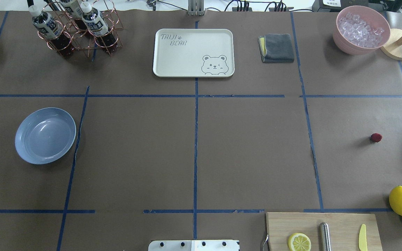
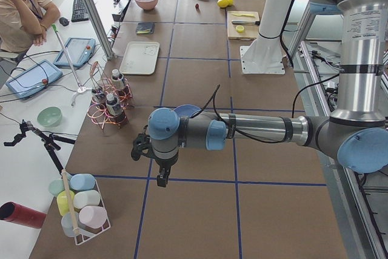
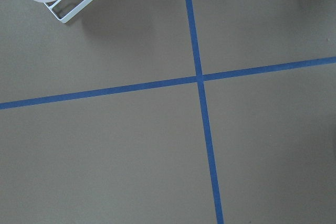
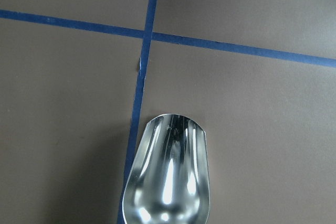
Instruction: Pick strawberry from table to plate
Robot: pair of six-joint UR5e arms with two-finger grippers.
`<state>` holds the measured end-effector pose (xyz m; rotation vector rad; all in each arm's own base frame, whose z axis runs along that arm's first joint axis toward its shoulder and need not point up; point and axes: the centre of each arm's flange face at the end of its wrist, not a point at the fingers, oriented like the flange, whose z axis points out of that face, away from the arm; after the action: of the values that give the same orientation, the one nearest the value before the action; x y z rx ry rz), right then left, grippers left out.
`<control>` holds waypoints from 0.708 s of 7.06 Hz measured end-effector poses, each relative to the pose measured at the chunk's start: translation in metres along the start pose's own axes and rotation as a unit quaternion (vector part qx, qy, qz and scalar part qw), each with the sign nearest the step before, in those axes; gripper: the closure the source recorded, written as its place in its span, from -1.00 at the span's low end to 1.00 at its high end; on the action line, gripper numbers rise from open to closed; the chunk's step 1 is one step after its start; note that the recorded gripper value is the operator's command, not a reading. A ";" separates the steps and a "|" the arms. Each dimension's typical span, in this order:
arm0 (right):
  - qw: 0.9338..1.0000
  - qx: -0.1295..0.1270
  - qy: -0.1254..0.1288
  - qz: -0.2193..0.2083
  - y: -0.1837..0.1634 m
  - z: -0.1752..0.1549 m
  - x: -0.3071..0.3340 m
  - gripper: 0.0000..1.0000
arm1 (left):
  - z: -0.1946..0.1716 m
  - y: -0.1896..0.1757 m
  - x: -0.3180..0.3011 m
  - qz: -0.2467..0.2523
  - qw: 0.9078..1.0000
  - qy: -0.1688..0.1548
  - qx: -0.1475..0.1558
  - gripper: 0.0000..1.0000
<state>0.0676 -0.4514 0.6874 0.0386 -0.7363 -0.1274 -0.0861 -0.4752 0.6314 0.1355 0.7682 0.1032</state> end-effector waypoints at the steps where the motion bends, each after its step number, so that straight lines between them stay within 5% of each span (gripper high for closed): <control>1: 1.000 0.000 0.000 0.000 0.000 0.000 0.000 -1.00 | 0.000 -0.001 0.001 0.001 1.000 0.001 0.000 -1.00; 5: 1.000 0.016 -0.004 -0.023 -0.012 -0.015 -0.023 -1.00 | 0.011 -0.005 0.013 0.026 1.000 0.003 -0.002 -1.00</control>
<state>0.0596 -0.4601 0.6598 0.0858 -0.7467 -0.1604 -0.0691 -0.4791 0.6298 0.1509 0.7715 0.1550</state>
